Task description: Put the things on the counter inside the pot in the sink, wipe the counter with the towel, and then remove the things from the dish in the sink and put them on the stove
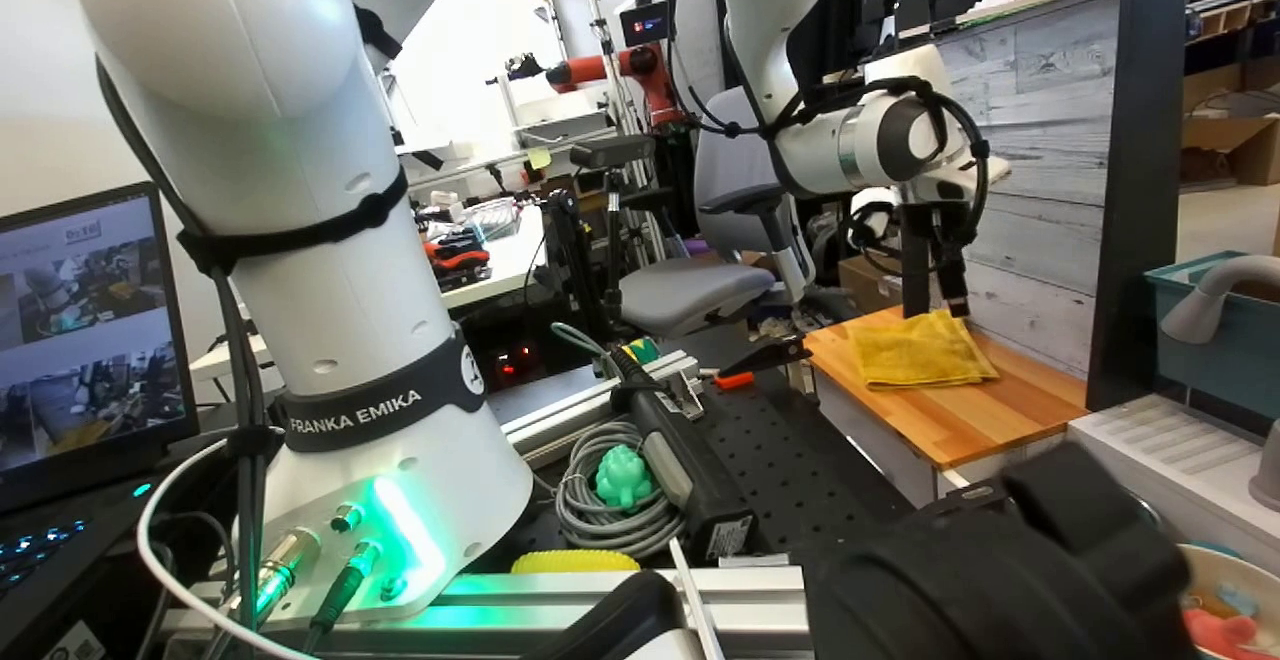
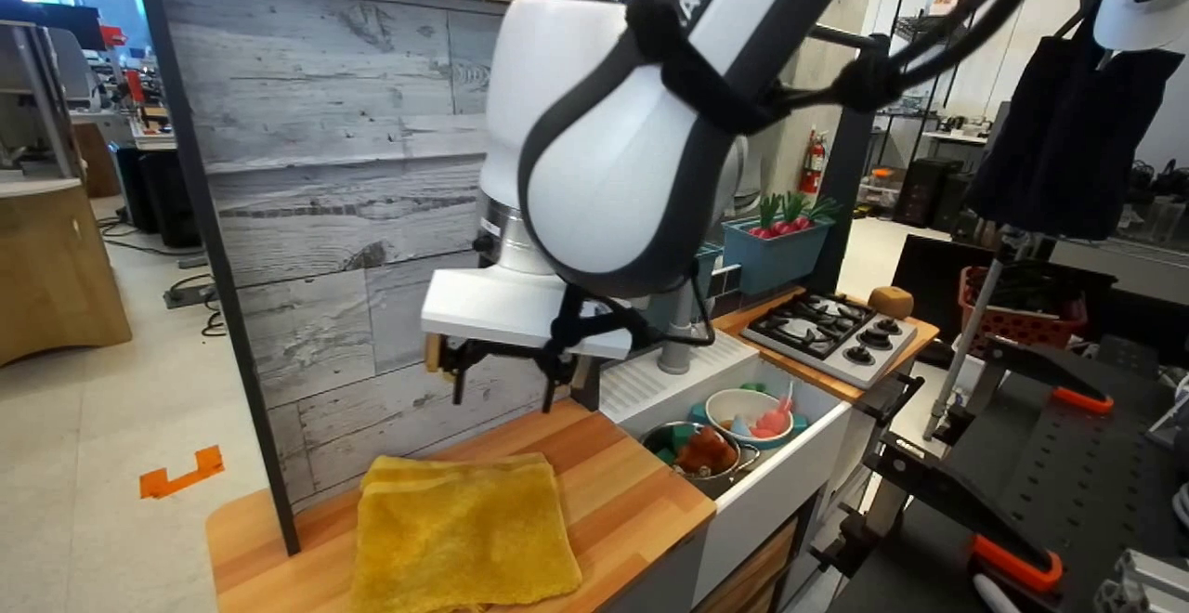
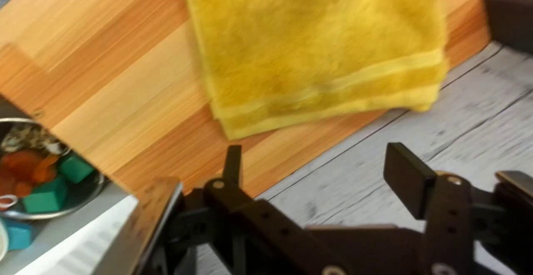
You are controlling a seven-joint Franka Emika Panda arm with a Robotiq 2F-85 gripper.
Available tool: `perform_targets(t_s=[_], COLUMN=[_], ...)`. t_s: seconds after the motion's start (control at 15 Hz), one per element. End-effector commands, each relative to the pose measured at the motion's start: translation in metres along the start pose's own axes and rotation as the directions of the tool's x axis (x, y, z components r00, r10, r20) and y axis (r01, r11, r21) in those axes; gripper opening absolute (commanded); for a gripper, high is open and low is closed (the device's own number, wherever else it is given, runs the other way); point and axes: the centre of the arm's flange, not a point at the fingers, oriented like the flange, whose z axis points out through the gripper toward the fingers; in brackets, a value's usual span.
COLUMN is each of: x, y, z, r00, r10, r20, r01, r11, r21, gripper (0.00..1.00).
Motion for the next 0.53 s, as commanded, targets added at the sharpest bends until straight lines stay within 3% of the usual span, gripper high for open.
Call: perform_targets(t_s=[0.0, 0.13, 0.2, 0.33, 0.47], x=[-0.006, -0.019, -0.030, -0.035, -0.038], y=[-0.057, -0.071, -0.043, -0.051, -0.055], z=[0.030, 0.040, 0.018, 0.027, 0.037], r00=[0.983, 0.956, 0.976, 0.964, 0.969], r10=[-0.113, -0.165, -0.126, -0.153, -0.156], r20=[0.146, 0.243, 0.178, 0.218, 0.194], r01=[0.107, 0.170, 0.125, 0.156, 0.158], r11=[0.993, 0.985, 0.992, 0.988, 0.987], r21=[0.051, -0.001, 0.015, 0.005, 0.005], gripper=[0.97, 1.00, 0.99, 1.00, 1.00])
